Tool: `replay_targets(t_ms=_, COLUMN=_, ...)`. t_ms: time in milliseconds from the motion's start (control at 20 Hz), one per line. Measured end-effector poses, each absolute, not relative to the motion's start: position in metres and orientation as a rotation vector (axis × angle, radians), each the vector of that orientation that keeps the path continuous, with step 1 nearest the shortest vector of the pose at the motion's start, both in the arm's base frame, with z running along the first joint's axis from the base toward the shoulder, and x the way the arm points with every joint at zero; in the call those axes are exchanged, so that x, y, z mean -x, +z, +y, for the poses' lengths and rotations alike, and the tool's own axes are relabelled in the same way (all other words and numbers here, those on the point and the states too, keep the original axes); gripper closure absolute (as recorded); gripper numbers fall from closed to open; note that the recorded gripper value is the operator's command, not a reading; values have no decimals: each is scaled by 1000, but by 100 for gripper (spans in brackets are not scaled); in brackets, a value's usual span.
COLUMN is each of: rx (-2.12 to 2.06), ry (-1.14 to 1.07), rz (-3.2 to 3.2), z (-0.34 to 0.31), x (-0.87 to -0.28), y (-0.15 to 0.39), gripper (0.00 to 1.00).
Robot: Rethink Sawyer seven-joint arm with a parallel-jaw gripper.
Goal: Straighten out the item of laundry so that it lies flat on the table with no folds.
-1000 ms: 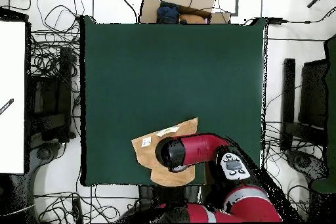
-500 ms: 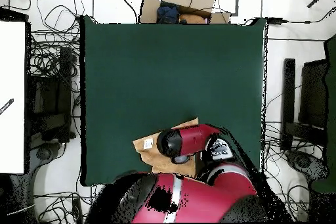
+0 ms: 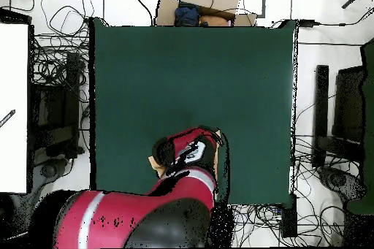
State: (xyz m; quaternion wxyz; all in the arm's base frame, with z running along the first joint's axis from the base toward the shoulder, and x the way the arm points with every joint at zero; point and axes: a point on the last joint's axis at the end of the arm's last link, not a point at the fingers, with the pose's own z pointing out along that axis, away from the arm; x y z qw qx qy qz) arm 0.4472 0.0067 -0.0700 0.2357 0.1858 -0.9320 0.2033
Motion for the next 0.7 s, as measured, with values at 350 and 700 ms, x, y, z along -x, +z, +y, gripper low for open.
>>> replay_targets(t_ms=350, rx=-301, ry=689, rz=-2641, z=4, x=-442, y=-69, gripper=0)
replay_targets(t_ms=700, rx=-200, ry=584, rz=-2790, z=-24, x=-434, y=-60, gripper=0)
